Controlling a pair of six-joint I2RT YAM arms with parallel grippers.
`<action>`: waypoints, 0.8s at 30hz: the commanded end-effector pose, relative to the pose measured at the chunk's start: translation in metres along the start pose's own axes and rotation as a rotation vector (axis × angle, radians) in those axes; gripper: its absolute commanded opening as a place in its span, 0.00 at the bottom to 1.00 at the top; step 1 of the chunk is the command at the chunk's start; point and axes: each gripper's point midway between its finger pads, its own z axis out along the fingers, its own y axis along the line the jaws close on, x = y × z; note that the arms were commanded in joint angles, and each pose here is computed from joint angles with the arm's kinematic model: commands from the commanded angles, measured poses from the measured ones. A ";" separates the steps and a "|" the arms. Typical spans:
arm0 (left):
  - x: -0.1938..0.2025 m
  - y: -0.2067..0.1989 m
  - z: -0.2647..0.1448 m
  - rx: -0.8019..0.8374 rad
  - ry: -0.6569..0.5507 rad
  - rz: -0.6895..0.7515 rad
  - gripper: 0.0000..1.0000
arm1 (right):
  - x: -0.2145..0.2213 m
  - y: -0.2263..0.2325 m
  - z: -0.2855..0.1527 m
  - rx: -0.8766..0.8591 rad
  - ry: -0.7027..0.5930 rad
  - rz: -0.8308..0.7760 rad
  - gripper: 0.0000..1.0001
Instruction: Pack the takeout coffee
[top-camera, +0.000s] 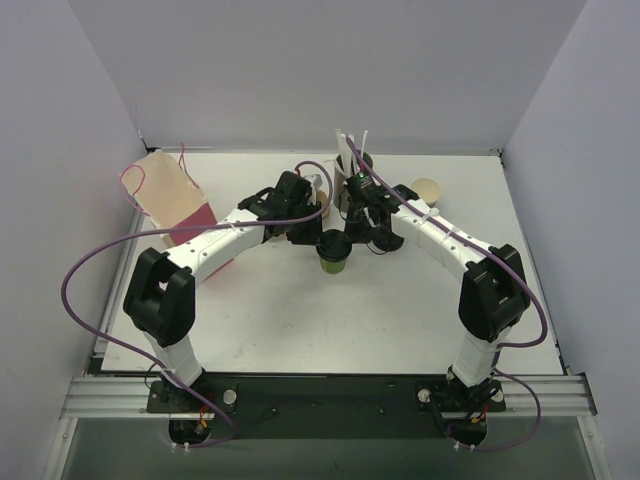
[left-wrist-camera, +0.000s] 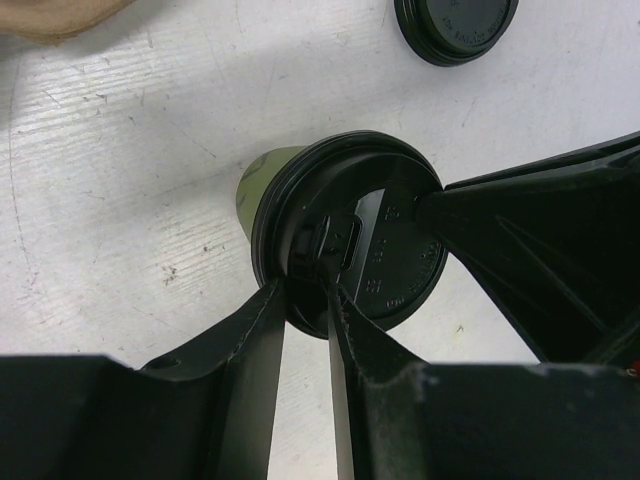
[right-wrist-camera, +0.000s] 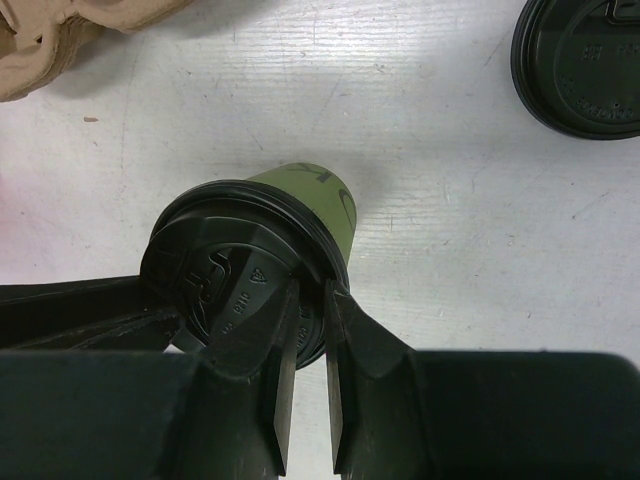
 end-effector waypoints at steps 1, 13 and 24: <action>0.038 0.024 0.021 -0.096 0.080 -0.013 0.32 | 0.029 -0.021 0.013 0.095 0.102 -0.034 0.11; 0.080 0.054 0.035 -0.168 0.125 -0.088 0.29 | 0.042 -0.028 0.020 0.110 0.129 -0.024 0.11; 0.121 0.078 0.045 -0.215 0.165 -0.152 0.29 | 0.051 -0.033 0.025 0.117 0.153 -0.027 0.11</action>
